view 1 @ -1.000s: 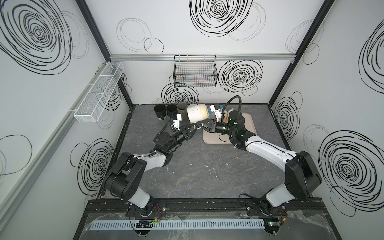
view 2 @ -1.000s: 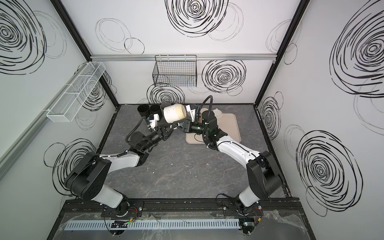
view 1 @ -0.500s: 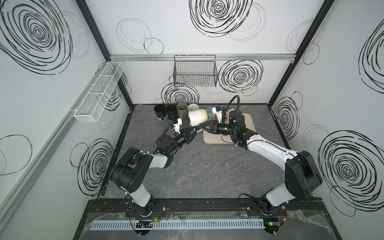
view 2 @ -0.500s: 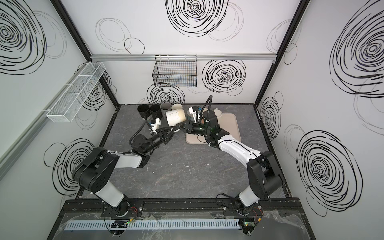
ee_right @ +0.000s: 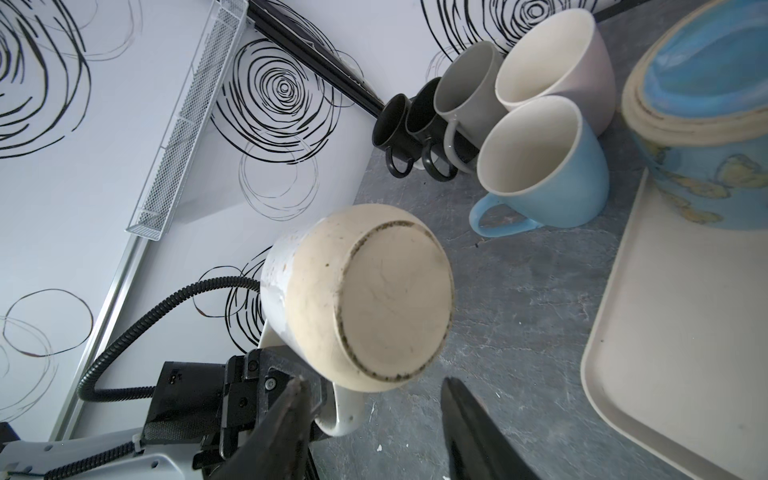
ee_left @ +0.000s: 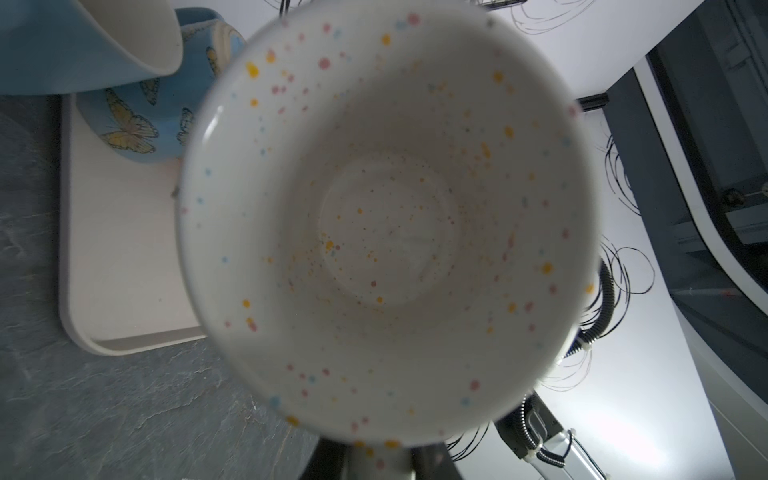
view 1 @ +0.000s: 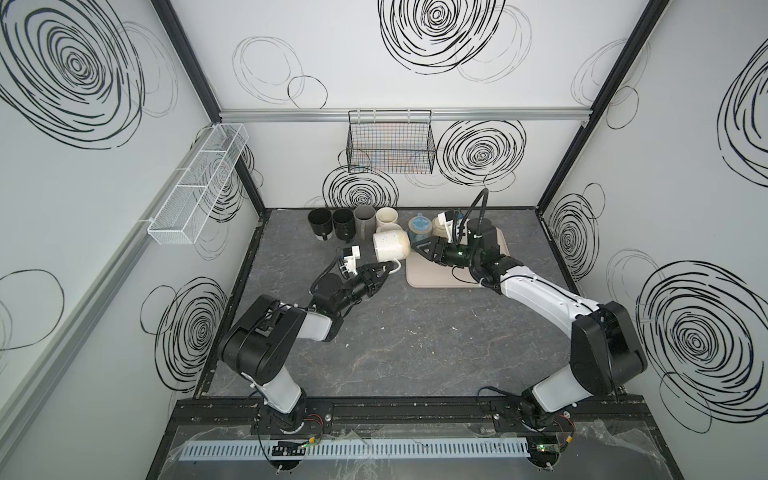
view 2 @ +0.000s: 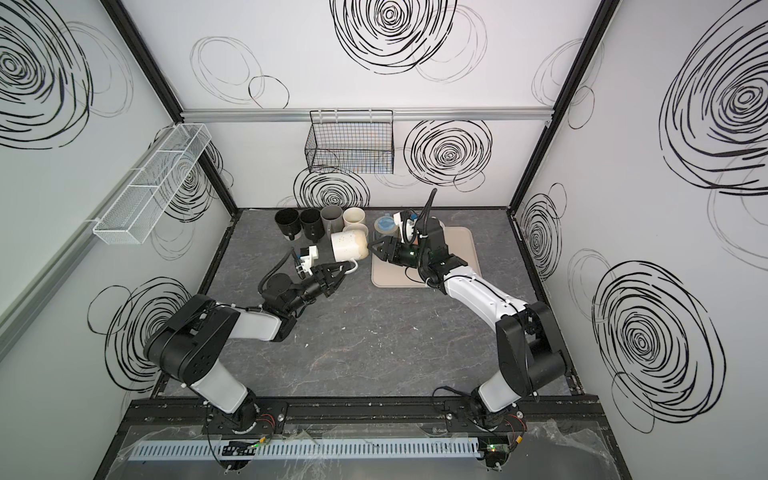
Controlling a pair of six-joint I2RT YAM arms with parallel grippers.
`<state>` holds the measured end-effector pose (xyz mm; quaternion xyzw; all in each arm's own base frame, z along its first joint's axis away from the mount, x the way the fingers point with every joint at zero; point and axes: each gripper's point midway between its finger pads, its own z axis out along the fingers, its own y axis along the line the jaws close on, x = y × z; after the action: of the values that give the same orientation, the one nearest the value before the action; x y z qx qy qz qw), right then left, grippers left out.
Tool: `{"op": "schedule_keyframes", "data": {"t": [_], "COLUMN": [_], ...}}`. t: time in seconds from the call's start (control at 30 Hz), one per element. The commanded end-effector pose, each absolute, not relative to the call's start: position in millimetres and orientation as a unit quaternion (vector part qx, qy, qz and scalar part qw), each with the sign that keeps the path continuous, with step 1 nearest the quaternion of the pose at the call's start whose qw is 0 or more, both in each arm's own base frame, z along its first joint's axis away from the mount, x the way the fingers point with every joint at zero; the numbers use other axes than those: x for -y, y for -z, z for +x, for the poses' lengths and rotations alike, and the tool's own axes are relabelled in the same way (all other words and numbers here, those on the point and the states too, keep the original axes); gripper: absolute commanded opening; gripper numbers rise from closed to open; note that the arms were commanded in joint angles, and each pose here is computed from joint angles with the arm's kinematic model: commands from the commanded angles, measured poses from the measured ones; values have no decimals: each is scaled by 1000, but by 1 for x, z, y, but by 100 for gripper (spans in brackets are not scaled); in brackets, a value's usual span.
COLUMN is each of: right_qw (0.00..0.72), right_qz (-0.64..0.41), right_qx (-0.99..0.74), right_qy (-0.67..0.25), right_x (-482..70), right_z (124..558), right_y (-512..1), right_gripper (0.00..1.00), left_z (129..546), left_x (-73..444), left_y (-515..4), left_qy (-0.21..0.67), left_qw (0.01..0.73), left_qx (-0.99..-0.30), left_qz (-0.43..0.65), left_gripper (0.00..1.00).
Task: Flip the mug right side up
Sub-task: 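Carry the speckled mug upright toward the mug cluster with left while right moves over tray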
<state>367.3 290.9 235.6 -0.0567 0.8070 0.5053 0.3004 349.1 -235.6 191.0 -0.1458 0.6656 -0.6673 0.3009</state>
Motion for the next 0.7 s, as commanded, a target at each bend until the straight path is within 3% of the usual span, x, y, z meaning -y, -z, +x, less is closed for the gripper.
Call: {"op": "schedule_keyframes", "data": {"t": [0.0, 0.23, 0.47, 0.67], "right_qw": [319, 335, 347, 354], "right_qz": [-46, -27, -20, -18], "right_qx": [-817, -839, -841, -846], "right_qy": [-479, -428, -414, -397], "right_x": [-274, -242, -224, -210], "right_z": [376, 385, 392, 400], "right_y": [-245, -236, -238, -234], "right_gripper": [54, 54, 54, 55], "left_z": [347, 343, 339, 342], "left_x": [225, 208, 180, 143], "left_y": [-208, -145, -121, -101], "left_qy": [649, 520, 469, 355], "left_qw": [362, 348, 340, 341], "left_qx": [-662, -776, -810, -867], "left_qz": [-96, -86, -91, -80], "left_gripper": [0, 0, 0, 0]}}
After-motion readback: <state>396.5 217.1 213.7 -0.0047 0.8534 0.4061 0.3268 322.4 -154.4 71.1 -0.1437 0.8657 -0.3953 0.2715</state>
